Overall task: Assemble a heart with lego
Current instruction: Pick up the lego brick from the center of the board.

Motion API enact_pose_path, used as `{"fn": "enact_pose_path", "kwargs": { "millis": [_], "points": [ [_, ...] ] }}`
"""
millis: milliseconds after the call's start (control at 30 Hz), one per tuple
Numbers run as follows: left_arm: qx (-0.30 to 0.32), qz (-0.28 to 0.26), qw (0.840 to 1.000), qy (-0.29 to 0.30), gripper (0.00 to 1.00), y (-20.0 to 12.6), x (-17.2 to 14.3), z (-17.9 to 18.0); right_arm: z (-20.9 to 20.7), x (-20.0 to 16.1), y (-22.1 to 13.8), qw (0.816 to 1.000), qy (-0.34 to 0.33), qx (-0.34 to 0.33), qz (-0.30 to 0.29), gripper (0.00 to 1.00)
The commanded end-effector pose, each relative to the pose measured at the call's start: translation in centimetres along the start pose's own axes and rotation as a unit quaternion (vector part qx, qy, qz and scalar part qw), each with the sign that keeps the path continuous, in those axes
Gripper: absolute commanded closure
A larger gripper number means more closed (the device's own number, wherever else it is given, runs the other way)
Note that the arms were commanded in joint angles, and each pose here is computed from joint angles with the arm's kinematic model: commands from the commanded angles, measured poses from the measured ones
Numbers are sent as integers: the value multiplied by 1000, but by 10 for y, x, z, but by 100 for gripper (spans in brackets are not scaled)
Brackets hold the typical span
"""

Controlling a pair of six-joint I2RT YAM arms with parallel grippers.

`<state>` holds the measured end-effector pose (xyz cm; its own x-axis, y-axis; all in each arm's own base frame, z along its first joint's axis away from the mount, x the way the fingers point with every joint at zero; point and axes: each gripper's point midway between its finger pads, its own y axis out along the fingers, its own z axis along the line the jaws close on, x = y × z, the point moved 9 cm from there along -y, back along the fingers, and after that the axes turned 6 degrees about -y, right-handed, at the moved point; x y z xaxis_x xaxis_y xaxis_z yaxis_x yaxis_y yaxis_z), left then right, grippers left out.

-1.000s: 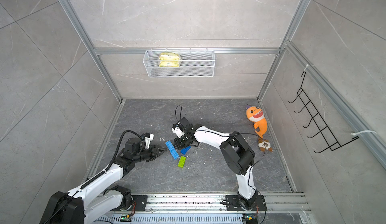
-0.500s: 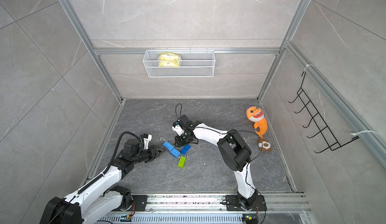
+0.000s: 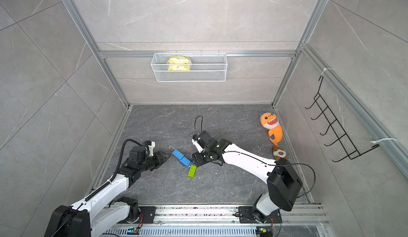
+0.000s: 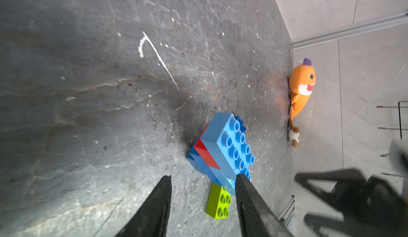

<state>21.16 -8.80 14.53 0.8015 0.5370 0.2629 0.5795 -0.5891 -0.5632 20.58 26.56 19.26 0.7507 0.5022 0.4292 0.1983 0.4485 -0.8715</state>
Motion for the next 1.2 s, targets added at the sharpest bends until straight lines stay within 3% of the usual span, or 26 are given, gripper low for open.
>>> {"fn": "enact_pose_path", "kwargs": {
  "millis": [0, 467, 633, 867, 1033, 1167],
  "points": [
    [-14, -34, 999, -7, 49, -2, 13, -1, 5, -27, 24, 997, 53, -32, 35, 36],
    [-27, -14, 1000, -5, 49, 1, 16, 6, 24, -27, 75, 995, 88, -40, -1, 30],
    [-31, -15, 999, 3, 49, -2, 15, 4, 20, -23, 80, 995, 71, -74, 0, 31],
    [-30, -11, 999, 7, 49, -5, 13, 3, 25, -16, 87, 996, 74, -58, -4, 31],
    [-31, -11, 999, 7, 49, -6, 13, 3, 18, -22, 91, 994, 66, -86, 8, 35],
    [-31, -11, 999, 8, 49, -7, 12, 3, 12, -30, 89, 992, 60, -112, 20, 44]
  ]
}}
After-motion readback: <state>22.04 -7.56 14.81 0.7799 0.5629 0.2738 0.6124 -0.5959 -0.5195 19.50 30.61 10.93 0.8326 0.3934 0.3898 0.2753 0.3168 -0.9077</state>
